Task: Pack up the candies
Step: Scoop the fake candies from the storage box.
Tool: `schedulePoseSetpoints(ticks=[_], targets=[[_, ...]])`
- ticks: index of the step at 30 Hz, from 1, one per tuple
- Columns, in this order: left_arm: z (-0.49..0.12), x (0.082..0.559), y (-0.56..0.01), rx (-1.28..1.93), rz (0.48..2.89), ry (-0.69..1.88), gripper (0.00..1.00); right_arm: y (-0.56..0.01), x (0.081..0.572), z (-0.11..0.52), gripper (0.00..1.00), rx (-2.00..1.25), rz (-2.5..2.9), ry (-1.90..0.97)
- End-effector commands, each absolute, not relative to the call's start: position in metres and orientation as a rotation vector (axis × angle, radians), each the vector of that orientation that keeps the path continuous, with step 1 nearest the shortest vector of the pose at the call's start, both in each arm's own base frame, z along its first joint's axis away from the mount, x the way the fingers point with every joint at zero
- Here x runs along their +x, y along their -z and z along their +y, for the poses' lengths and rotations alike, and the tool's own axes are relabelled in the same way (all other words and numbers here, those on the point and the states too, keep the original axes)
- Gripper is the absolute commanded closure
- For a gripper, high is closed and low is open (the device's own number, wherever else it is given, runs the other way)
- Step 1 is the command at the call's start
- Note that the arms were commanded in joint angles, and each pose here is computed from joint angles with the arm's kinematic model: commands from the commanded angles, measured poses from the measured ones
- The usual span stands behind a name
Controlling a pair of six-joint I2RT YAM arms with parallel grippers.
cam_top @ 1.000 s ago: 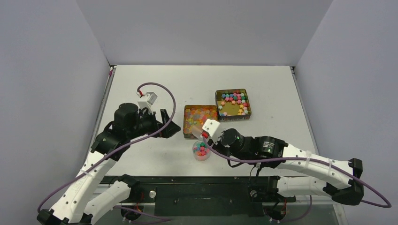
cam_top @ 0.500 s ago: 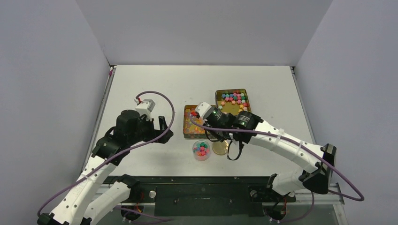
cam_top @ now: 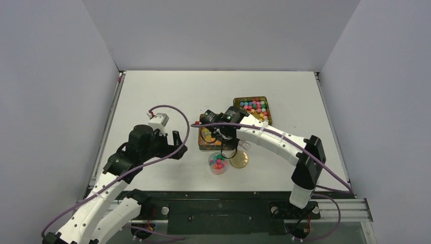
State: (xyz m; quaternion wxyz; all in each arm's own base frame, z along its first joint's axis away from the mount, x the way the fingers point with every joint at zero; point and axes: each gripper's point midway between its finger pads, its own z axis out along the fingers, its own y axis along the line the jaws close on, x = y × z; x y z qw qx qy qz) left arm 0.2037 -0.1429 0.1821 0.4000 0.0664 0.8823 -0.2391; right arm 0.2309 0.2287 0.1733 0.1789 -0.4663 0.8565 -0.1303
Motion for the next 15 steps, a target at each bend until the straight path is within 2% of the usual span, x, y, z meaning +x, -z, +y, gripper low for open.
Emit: schedulePoseSetpoints(ticks=[1,6,15], targets=[[-0.140,0.217,-0.200,0.145,2.131,0.575,0.04,-0.182,0.244,0.219,1.00,-1.304,2.440,0.474],[-0.119,0.223,-0.197,0.053,2.130,0.446,0.04,-0.172,0.253,0.220,1.00,-1.303,2.486,0.495],[-0.108,0.226,-0.200,-0.020,2.111,0.382,0.04,-0.162,0.270,0.220,1.00,-1.296,2.528,0.575]])
